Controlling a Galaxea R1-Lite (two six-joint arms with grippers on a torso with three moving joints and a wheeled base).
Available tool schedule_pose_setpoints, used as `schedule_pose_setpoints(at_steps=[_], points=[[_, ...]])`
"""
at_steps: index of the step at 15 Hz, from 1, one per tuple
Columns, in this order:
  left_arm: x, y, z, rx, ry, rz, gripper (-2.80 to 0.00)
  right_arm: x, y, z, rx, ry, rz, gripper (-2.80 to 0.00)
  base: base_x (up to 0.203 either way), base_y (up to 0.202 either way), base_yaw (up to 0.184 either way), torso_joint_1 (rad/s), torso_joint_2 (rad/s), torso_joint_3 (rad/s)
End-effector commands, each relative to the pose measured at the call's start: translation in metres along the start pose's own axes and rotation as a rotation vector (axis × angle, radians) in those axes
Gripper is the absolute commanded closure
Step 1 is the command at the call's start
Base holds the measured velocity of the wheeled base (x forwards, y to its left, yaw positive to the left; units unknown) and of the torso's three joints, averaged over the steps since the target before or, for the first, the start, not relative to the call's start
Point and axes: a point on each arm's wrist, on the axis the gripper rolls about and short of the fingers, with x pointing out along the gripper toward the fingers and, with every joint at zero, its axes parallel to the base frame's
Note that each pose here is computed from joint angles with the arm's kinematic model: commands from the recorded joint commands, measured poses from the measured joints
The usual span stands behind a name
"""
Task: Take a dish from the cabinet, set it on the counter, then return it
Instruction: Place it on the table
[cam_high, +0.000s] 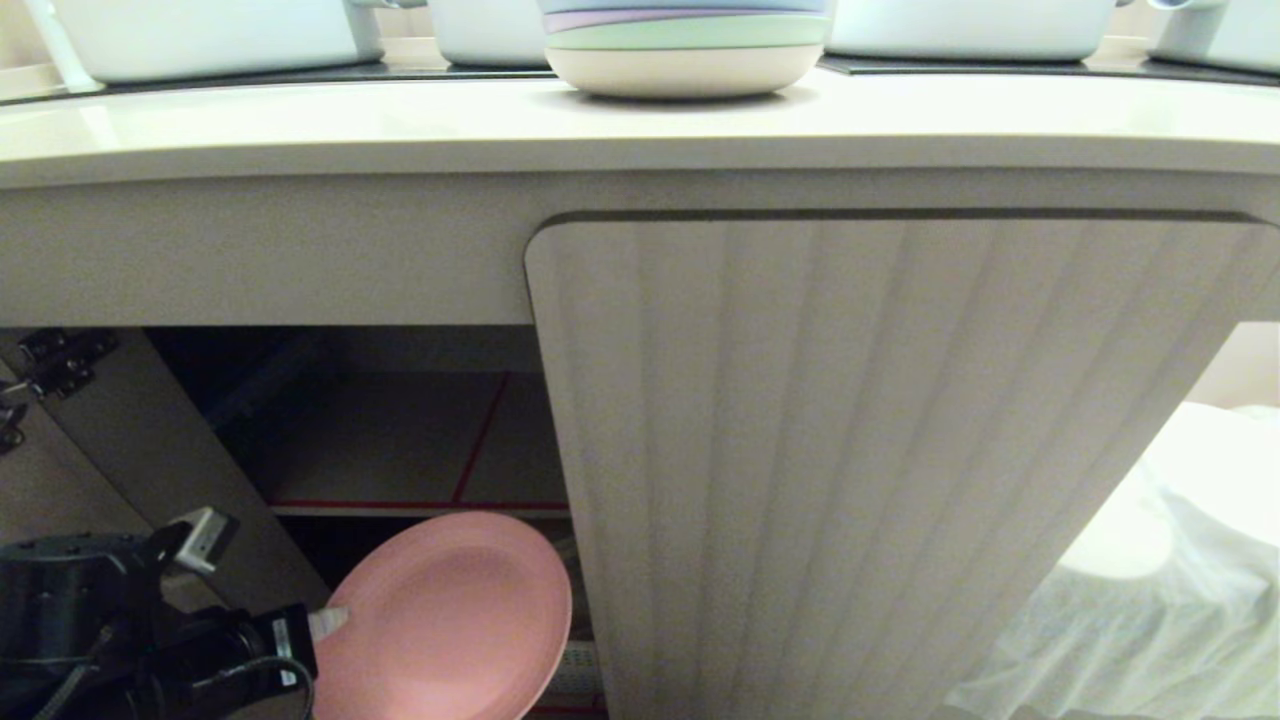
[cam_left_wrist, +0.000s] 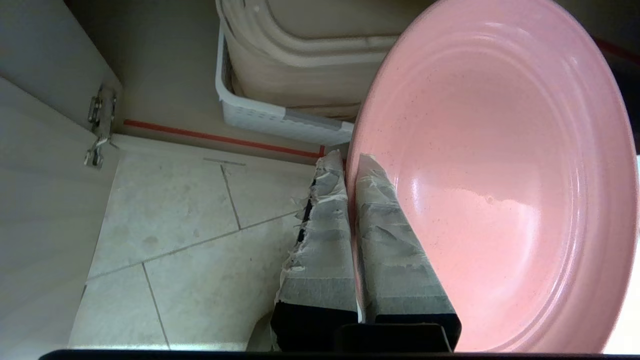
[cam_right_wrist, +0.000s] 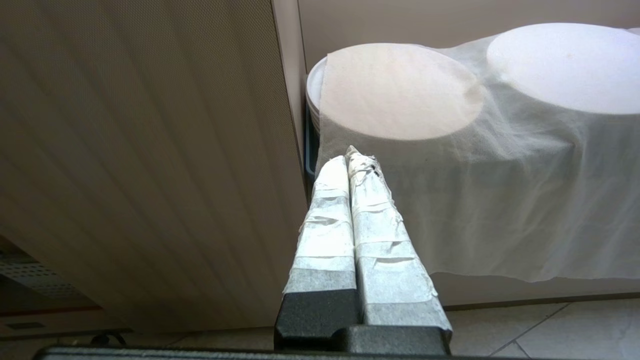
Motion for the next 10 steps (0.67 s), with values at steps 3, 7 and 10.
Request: schedule_pose_setpoints(at_steps=[3, 7, 10], points=[[-0.004, -0.001, 0.001, 0.0, -0.016, -0.023, 0.0, 0.0, 0.0, 0.0, 0.0, -0.001, 0.0, 0.0, 0.0, 0.0, 0.0, 0.0, 0.0, 0.0], [-0.014, -0.001, -0.007, -0.007, 0.033, -0.024, 0.0, 0.0, 0.0, 0.0, 0.0, -0.001, 0.0, 0.0, 0.0, 0.0, 0.0, 0.0, 0.0, 0.0], [-0.024, -0.001, -0.011, -0.012, 0.052, -0.038, 0.0, 0.0, 0.0, 0.0, 0.0, 0.0, 0.0, 0.0, 0.0, 0.0, 0.0, 0.0, 0.0, 0.0]])
